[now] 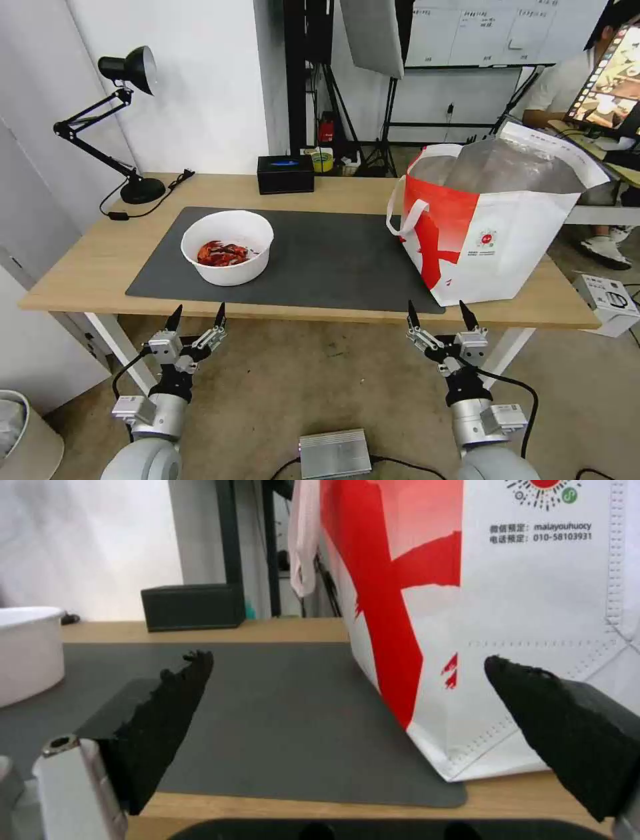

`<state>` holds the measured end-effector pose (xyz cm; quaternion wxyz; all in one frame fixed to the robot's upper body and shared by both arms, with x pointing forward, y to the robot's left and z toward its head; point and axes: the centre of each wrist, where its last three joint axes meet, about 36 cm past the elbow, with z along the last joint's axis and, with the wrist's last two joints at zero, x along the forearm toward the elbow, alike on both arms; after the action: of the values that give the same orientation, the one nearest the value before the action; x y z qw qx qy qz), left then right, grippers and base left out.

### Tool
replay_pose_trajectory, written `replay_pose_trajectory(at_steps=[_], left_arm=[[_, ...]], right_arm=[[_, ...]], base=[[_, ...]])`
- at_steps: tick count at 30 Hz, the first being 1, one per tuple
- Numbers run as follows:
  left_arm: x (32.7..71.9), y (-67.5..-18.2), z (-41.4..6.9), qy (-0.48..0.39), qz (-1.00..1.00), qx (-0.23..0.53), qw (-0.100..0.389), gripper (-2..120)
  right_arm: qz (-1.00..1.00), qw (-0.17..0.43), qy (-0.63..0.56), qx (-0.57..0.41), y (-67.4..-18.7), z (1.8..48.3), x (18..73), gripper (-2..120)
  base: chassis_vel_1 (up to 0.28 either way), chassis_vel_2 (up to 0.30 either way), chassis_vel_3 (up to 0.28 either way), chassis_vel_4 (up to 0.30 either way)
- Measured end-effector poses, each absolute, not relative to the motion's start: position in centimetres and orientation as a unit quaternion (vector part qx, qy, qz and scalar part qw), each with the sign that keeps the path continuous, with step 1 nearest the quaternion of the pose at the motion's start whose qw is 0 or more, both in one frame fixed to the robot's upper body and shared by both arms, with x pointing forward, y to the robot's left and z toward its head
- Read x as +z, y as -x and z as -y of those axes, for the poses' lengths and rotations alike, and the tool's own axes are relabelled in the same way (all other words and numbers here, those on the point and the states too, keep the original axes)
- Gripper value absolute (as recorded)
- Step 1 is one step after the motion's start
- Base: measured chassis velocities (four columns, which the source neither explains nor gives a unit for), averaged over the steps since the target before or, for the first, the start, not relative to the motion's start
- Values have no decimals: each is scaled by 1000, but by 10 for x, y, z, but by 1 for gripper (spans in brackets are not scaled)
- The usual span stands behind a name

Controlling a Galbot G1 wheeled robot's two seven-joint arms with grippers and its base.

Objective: Pick up the trash from the table and place it into the takeout bag.

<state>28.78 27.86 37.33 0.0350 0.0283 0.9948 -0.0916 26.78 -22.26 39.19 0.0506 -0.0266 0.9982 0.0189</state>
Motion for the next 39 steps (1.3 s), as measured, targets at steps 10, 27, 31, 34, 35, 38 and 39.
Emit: replay_pose_trajectory(at_steps=[10, 27, 31, 34, 35, 38, 39], left_arm=[[400, -309, -283, -37, -995, -89, 39, 100], [480, -370, -314, 8, -999, -45, 29, 100], [491, -400, -324, 7, -1000, -18, 12, 100], [498, -418, -327, 3, -1000, -8, -6, 100], [502, -427, -329, -2, -1000, -2, -15, 100], [509, -443, -330, -10, -999, 8, -29, 100], [514, -451, -331, -14, -999, 14, -41, 100]], right_arm=[[-998, 50, 26, 18, -268, 223, 392, 100], [-998, 51, 26, 18, -268, 223, 392, 100], [-998, 51, 26, 18, -268, 223, 392, 100], [-998, 51, 26, 18, -268, 223, 392, 100], [-998, 51, 26, 18, -268, 223, 392, 100], [-998, 51, 26, 18, -268, 223, 392, 100], [-998, 51, 26, 18, -268, 223, 392, 100]], base=[[0, 0, 0, 0], [0, 0, 0, 0], [0, 0, 0, 0], [0, 0, 0, 0], [0, 0, 0, 0], [0, 0, 0, 0], [0, 0, 0, 0]])
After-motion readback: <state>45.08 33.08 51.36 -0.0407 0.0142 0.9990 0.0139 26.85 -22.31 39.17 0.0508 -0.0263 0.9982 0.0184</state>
